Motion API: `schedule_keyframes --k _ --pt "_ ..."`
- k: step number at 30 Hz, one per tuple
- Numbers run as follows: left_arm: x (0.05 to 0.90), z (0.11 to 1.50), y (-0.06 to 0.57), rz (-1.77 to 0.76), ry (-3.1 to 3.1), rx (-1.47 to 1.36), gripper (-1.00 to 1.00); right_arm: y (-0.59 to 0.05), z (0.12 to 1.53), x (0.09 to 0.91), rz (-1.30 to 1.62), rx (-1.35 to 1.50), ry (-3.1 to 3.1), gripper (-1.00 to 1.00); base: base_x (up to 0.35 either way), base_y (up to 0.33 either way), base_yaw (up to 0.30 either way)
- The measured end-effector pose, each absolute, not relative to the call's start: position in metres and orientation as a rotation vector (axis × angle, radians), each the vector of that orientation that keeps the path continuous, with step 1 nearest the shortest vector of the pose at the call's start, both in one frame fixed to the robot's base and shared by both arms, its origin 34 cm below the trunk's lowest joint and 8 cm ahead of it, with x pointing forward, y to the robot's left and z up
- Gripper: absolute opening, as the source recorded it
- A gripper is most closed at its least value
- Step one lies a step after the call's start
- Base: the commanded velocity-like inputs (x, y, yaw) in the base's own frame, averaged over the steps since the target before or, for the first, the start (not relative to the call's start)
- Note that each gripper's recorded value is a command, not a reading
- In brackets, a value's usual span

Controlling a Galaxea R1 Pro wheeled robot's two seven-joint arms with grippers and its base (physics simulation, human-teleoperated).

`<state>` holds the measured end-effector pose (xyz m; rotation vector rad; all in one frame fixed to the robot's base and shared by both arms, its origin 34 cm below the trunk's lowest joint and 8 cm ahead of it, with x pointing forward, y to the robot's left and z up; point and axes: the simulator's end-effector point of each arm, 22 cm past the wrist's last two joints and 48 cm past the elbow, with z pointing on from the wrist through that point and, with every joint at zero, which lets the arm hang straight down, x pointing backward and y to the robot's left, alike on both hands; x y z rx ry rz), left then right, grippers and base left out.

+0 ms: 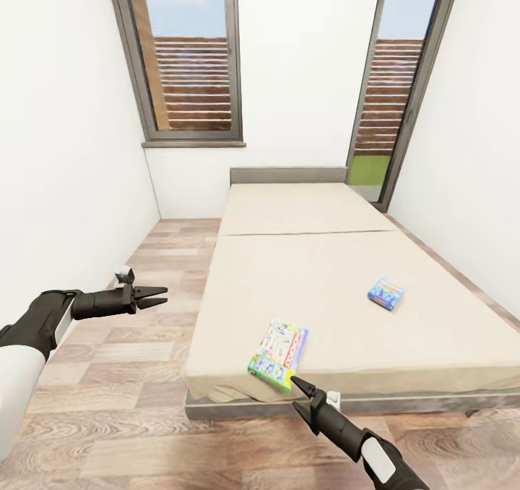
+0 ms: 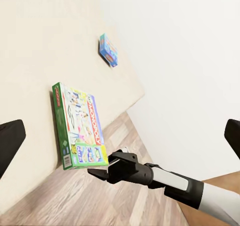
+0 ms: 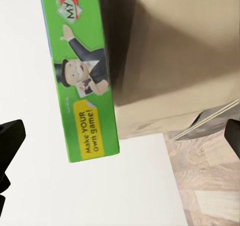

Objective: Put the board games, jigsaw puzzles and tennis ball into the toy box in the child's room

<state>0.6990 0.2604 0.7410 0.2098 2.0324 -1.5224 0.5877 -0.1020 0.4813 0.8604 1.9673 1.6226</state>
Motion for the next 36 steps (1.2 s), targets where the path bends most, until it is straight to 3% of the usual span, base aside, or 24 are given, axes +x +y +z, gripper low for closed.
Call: schedule_keyframes --k 12,36 --pt "0.6989 0.7410 0.2605 -1.520 2.031 0.214 1.00 -0.1022 0.4812 0.5877 1.622 0.860 1.967 1.00 0.125 0.002 0.000" --pt "0.6991 0.7409 0.2605 -1.522 2.032 0.210 1.00 -0.1012 0.4813 0.5876 1.625 0.861 1.967 1.00 -0.004 0.020 0.000"
